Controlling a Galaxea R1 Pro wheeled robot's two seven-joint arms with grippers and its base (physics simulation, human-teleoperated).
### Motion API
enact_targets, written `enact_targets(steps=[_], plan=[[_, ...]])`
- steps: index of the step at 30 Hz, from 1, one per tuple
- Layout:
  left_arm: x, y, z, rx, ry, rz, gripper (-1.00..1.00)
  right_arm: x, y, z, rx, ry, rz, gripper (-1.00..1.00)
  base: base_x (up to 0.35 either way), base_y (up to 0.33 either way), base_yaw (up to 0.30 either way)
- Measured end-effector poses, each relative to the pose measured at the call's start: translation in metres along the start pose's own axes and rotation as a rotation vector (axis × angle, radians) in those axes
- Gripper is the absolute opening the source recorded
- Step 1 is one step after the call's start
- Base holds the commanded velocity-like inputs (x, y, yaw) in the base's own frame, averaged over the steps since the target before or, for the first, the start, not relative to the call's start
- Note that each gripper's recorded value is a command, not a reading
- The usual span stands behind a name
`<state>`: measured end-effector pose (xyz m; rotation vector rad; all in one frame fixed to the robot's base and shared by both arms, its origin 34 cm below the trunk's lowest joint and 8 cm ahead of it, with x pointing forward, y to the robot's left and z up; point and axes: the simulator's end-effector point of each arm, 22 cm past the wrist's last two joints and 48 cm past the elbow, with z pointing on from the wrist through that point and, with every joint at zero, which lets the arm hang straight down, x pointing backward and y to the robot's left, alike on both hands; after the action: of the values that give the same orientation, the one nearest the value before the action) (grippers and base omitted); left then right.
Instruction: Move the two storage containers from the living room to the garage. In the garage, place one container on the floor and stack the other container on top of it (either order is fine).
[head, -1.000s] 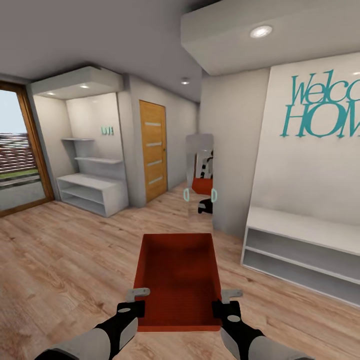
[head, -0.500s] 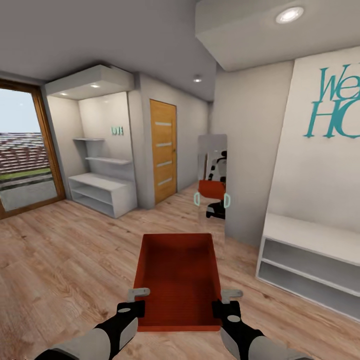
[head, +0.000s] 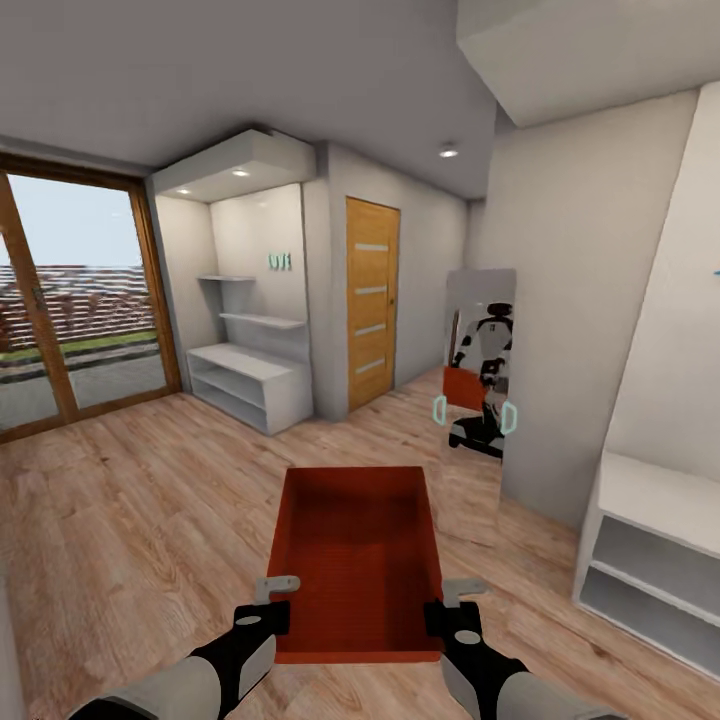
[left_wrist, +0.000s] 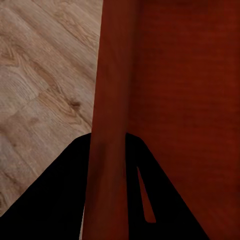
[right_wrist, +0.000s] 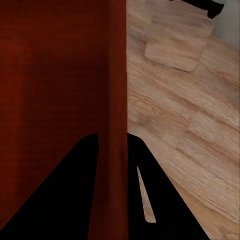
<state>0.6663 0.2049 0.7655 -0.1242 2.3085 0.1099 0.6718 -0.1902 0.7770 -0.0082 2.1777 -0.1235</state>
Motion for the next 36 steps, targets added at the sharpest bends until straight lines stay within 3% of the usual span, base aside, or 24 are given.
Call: enact_targets(steps=[10,36], plan=[[0.0,0.0,0.0,0.0,0.0,0.0,-1.0,0.0001,0.0,0.0,0.0,0.0,0.0,-1.0,0.322,0.0,0.244],[-0.0001,-0.0002,0.0,0.0,0.0,0.0,-1.0,0.0001,-0.0002,0.0,0.0,0.0,0.0,-1.0,0.322,0.0,0.008]])
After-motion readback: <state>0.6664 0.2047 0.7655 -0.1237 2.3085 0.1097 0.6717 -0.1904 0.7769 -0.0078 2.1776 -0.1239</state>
